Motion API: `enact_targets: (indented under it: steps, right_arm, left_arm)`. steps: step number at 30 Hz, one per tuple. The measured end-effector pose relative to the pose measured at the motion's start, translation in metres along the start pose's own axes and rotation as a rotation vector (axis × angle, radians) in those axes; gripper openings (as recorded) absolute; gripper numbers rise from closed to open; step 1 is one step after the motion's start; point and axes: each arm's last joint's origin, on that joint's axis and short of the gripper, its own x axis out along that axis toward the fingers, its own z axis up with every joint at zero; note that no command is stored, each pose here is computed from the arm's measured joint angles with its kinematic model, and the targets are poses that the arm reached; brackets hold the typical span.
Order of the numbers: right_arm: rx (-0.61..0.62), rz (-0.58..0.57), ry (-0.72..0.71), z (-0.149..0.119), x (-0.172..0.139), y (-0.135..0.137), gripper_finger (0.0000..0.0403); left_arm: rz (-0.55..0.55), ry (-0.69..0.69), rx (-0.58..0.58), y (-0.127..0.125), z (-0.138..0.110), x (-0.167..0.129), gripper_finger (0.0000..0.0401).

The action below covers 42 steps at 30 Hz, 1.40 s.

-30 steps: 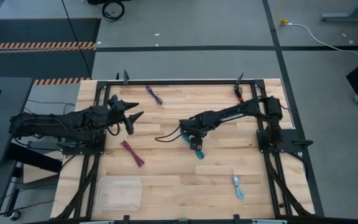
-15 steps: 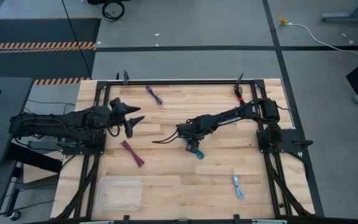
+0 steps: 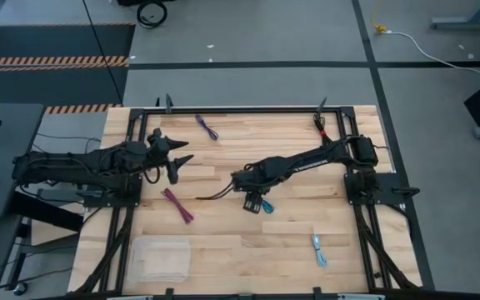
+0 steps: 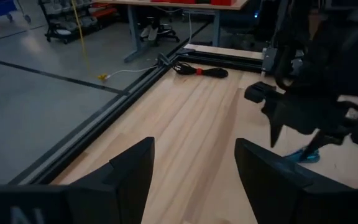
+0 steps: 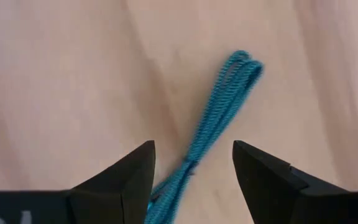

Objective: Pick and place USB-C Cables
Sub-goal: Put the blue charger cable into the transparent bin

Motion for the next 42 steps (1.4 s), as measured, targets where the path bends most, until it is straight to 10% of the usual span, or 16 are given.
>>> enact_targets:
  steps: [33, 42]
  right_arm:
    - [-0.025, -0.027, -0.060, -0.027, 0.046, -0.006, 0.0219]
    - [-0.191, -0.003, -0.153, -0.016, 0.043, 0.004, 0.0038]
  left_arm:
    - [0.007, 0.064, -0.086, 0.000, -0.007, 0.000, 0.0233]
    - [0.013, 0.061, -0.047, 0.001, -0.006, -0.001, 0.0231]
